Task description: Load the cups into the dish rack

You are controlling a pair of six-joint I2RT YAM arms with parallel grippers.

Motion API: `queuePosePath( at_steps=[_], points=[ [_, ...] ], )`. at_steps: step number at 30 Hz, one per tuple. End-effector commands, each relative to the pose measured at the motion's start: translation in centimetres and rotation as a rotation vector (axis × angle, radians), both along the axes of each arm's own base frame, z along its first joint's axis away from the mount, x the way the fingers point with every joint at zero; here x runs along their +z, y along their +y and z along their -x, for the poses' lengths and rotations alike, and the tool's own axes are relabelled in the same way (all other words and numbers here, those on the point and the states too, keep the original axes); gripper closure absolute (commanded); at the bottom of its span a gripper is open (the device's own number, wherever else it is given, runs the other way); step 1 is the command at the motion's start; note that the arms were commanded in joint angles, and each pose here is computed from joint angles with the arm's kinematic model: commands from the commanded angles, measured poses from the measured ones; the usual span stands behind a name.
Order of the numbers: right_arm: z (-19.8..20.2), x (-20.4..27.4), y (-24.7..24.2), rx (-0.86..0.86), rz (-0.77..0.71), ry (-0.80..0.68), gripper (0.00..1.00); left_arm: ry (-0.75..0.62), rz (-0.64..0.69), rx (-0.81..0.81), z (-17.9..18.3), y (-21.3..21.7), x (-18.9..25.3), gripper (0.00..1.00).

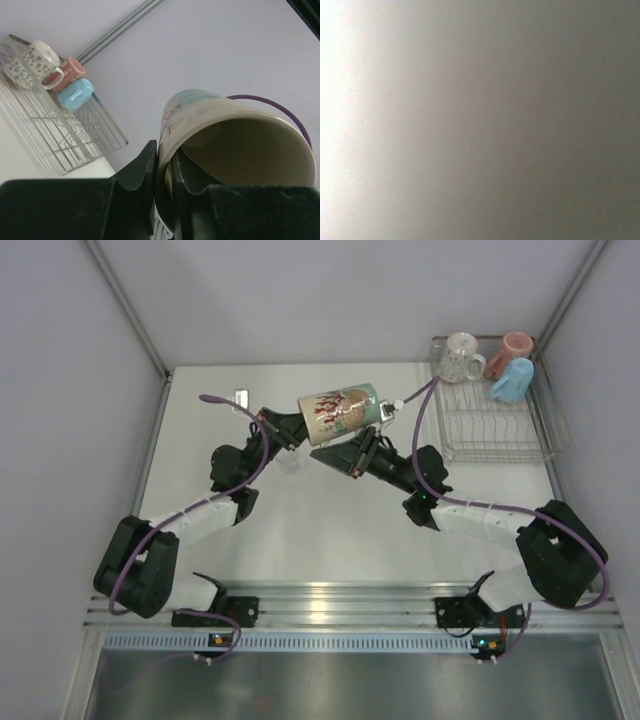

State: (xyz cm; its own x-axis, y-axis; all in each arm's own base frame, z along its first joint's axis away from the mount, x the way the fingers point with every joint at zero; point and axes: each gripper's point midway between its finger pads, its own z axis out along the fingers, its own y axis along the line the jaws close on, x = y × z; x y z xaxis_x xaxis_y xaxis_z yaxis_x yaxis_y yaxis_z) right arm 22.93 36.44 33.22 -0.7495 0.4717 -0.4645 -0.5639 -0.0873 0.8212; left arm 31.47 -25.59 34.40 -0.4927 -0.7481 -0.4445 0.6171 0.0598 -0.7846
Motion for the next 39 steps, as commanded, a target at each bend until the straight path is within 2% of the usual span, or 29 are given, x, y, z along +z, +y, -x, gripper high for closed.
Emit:
queuePosePath(
  at_steps=[1, 6, 9, 13, 15, 16, 17, 20, 26, 30, 31, 33, 34, 39],
  points=[
    [1.2, 7.4, -3.6, -0.065, -0.251, -0.152, 0.73, -0.222, 0.024, -0.030, 3.5, 0.5, 3.9, 1.00],
    [1.1, 8.1, -4.3, -0.075, -0.294, -0.133, 0.62, -0.234, 0.031, -0.022, 4.1, 0.9, 3.9, 1.00],
    [1.2, 8.5, -4.8, -0.084, -0.339, -0.133, 0.62, -0.225, 0.040, 0.005, 3.9, 1.3, 3.7, 1.00],
    [1.0, 8.9, -3.9, -0.062, -0.301, -0.137, 0.64, -0.221, 0.046, -0.007, 3.9, 1.2, 3.7, 1.00],
    [1.0, 8.6, -3.9, -0.058, -0.313, -0.121, 0.67, -0.224, 0.044, -0.008, 3.9, 1.1, 3.7, 1.00],
    [0.9, 8.6, -4.0, -0.057, -0.316, -0.119, 0.72, -0.222, 0.044, -0.007, 3.8, 1.1, 3.7, 1.00],
    [0.8, 8.3, -3.8, -0.056, -0.309, -0.111, 0.83, -0.218, 0.041, -0.008, 3.8, 1.0, 3.5, 1.00],
    [0.8, 8.1, -3.7, -0.046, -0.319, -0.108, 1.00, -0.208, 0.029, -0.012, 3.7, 0.9, 2.8, 1.00],
    [0.6, 7.6, -3.7, -0.045, -0.314, -0.108, 1.00, -0.186, 0.018, 0.013, 3.4, 1.1, 1.7, 1.00],
    [0.4, 7.1, -3.7, -0.047, -0.313, -0.106, 1.00, -0.183, 0.011, 0.014, 3.1, 1.0, 1.5, 0.70],
    [0.2, 7.0, -3.8, -0.053, -0.314, -0.106, 1.00, -0.179, 0.009, 0.015, 3.0, 1.0, 1.3, 0.59],
    [0.0, 6.8, -3.8, -0.059, -0.309, -0.107, 1.00, -0.175, 0.006, 0.021, 2.9, 1.0, 1.1, 0.50],
    [-0.2, 6.7, -4.0, -0.066, -0.307, -0.107, 1.00, -0.173, 0.005, 0.024, 2.9, 1.0, 1.0, 0.42],
    [-1.6, 5.6, -4.9, -0.109, -0.284, -0.092, 1.00, -0.182, -0.006, 0.053, 2.8, 1.4, 0.8, 0.39]
  ],
)
